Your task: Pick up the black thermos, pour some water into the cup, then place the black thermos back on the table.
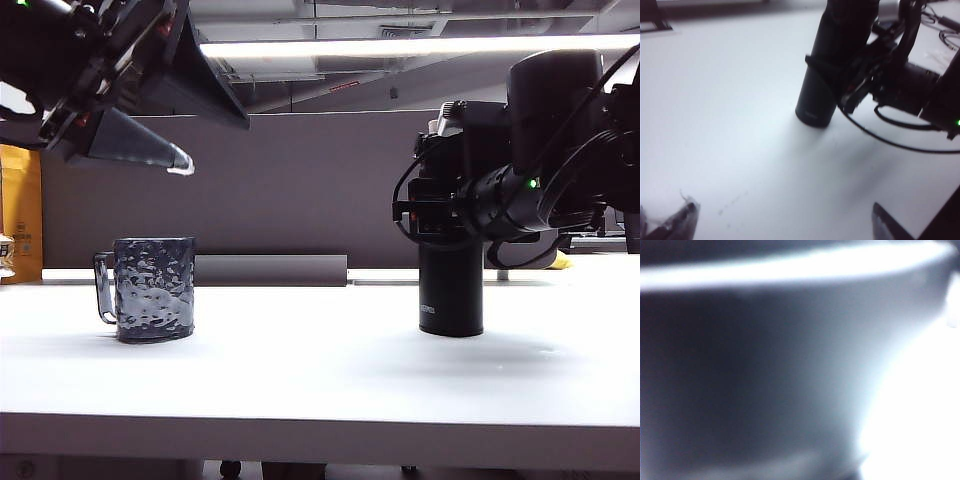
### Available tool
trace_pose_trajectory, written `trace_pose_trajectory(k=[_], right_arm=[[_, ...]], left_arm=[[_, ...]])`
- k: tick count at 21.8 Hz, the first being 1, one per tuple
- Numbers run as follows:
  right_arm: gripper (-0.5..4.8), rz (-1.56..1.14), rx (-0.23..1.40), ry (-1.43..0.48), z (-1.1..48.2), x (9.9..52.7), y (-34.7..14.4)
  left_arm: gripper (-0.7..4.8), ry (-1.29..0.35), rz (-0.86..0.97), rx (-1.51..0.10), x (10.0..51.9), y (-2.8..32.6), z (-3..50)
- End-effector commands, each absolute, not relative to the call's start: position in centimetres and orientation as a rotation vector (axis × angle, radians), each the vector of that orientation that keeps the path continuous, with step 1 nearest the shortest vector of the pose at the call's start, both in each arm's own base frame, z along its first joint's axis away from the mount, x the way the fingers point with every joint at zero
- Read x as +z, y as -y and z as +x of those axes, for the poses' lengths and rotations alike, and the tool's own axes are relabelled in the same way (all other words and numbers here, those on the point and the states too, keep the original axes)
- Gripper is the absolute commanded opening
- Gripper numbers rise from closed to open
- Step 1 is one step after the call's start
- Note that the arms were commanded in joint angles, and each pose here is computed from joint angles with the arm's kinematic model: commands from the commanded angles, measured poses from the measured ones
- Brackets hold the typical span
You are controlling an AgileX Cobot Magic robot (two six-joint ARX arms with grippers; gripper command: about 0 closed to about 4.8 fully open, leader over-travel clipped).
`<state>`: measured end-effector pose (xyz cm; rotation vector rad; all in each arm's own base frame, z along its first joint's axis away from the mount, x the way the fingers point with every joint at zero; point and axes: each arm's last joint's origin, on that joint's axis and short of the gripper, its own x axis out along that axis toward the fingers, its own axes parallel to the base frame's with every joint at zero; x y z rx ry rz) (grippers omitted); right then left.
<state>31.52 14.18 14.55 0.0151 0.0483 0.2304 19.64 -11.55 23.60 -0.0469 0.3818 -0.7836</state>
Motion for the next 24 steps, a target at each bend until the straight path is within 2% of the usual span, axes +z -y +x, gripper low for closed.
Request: trace_pose_trajectory(k=[1, 3, 6, 9, 11, 14, 17, 20, 24], right_arm=[[2.14, 0.024, 0.236, -0.013, 31.6, 15.1, -14.2], [2.09, -0.068, 0.333, 0.040, 31.3, 16.5, -14.6], [2.09, -0.187, 0.445, 0.092, 32.1, 22.0, -15.8], [2.08, -0.280, 0.530, 0.186, 34.4, 27.6, -18.2], [1.96, -0.456, 0.586, 0.258, 36.0, 29.6, -20.7], [1.97, -0.602, 0.623, 0.315, 37.8, 28.8, -24.4], [1.97, -0.843, 0.669, 0.387, 38.9, 26.1, -27.7], [1.97, -0.947, 0.686, 0.397, 39.5, 23.8, -28.4], [1.96, -1.045, 0.684, 0.465, 40.1, 21.4, -29.1]], left_arm=[[4.79, -0.391, -0.055, -0.823, 23.8, 11.6, 19.5], [4.79, -0.298, -0.052, -0.803, 25.2, 11.2, 19.0], [4.79, -0.176, 0.028, -0.672, 27.6, 10.0, 17.6], [4.79, -0.275, 0.132, -0.507, 29.1, 8.3, 17.2], [4.79, -0.319, 0.121, -0.441, 29.1, 6.7, 17.8], [4.79, -0.403, 0.214, -0.455, 27.6, 6.6, 18.9], [4.79, -0.522, 0.263, -0.470, 25.1, 7.4, 21.3], [4.79, -0.605, 0.255, -0.439, 23.5, 7.7, 22.5], [4.79, -0.621, 0.228, -0.402, 23.3, 7.7, 22.8]])
